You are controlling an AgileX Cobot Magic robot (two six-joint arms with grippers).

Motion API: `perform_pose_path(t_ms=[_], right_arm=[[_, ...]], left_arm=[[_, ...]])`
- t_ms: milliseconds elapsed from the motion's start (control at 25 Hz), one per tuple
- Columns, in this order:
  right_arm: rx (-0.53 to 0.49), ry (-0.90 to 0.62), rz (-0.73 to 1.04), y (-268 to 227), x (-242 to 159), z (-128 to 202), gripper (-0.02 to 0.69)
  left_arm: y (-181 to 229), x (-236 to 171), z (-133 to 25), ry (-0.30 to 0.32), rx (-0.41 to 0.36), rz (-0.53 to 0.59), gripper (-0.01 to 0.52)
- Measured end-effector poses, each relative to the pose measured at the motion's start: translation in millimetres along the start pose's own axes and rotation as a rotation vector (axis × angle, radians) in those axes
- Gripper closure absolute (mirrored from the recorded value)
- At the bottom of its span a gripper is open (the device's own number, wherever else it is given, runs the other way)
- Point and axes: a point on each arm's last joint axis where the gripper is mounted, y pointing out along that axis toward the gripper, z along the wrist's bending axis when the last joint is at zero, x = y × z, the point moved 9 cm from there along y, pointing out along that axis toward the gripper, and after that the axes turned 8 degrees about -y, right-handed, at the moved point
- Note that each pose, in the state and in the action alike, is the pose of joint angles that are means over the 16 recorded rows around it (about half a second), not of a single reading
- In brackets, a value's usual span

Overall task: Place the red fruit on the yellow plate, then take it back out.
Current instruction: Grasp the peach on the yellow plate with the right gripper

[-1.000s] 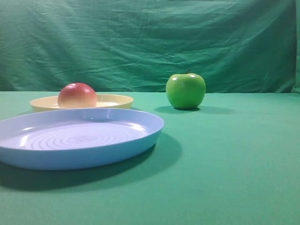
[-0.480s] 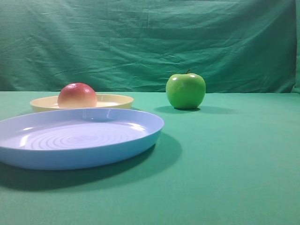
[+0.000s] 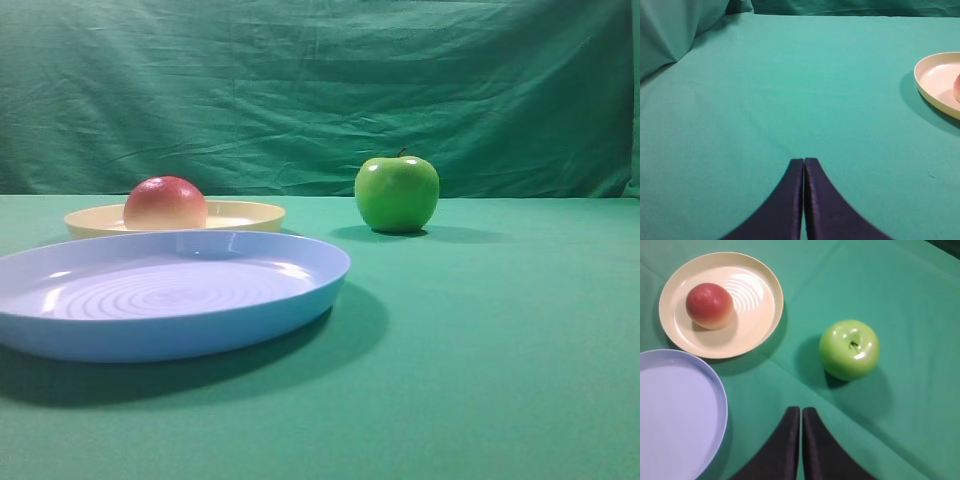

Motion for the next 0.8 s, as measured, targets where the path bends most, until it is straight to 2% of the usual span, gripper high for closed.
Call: perform_pose_path(t_ms=[320,520,640,800], right_arm=[[0.118,-0.121,0.016,88.1,52.2,24.5,0.665],[0.198,-0.177,0.005,138.2,70.5,48.6,0.655],[0.243,-0.202,-0.004,163.2,75.0,62.0,0.615],[0.285,-0.225,-0.010,190.7,74.5,75.2,0.491]], left_arm=[[0.0,0.0,0.0,0.000,0.000,0.000,0.514],[0.0,0.0,0.0,0.000,0.000,0.000,0.514],[0.0,0.0,0.0,0.000,0.000,0.000,0.514],[0.0,0.0,0.0,0.000,0.000,0.000,0.514]])
